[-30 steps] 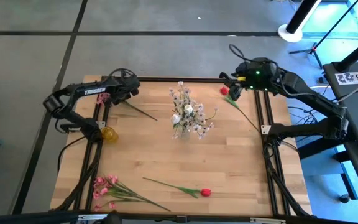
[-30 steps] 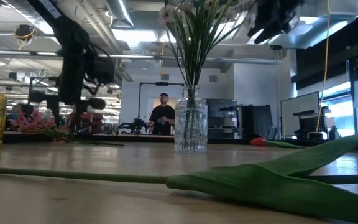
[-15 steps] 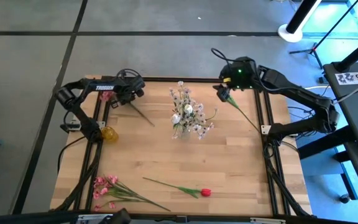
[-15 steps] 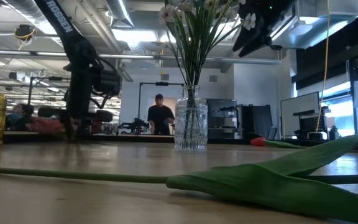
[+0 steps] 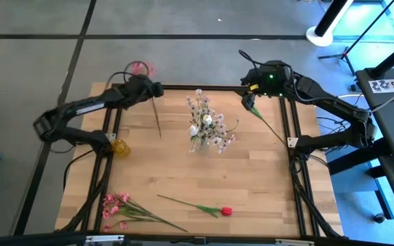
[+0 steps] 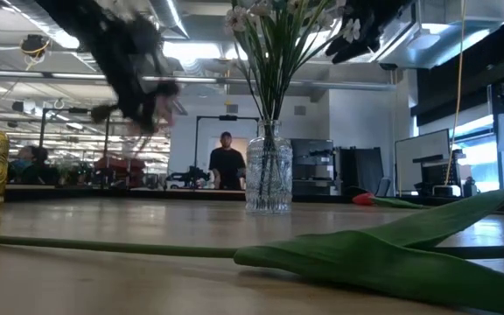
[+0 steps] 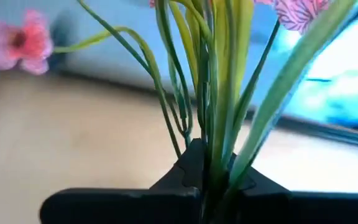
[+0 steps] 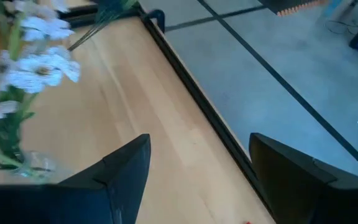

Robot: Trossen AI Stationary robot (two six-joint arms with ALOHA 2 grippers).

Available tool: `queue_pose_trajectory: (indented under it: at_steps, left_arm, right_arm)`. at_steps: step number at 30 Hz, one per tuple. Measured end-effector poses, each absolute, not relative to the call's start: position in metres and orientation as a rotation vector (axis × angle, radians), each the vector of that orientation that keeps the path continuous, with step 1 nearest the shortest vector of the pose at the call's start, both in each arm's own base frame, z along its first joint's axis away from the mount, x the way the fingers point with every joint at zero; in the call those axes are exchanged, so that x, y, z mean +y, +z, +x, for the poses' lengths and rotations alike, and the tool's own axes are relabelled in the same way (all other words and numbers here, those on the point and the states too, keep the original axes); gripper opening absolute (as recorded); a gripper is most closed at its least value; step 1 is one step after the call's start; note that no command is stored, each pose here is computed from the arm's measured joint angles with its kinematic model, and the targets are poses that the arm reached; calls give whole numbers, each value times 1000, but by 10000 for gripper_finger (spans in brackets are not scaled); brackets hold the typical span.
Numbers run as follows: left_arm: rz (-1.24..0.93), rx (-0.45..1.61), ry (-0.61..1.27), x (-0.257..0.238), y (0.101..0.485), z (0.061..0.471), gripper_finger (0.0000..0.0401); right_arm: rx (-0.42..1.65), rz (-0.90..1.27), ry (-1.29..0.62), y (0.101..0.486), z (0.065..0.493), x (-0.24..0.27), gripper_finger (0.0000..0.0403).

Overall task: Sort flowers into vase by color
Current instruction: Put the top pink flowers into the yellow vase

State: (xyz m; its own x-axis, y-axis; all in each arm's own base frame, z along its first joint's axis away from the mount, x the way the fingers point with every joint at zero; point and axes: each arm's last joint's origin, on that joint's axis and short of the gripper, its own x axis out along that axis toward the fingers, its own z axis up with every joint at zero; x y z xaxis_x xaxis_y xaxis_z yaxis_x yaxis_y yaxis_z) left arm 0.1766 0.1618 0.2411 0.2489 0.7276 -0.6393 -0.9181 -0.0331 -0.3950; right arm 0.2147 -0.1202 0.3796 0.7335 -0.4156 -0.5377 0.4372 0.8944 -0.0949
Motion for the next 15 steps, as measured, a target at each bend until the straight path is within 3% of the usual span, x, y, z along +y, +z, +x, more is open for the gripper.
queue_pose_trajectory:
  at_steps: [6, 15]
  left_arm:
    - [-549, 175, 908, 116, 303, 167, 6]
    - [-216, 50, 715, 73, 344, 129, 9]
  right_arm:
    - [519, 28, -345, 391, 204, -110, 273]
    - [414, -58, -220, 409, 183, -94, 272]
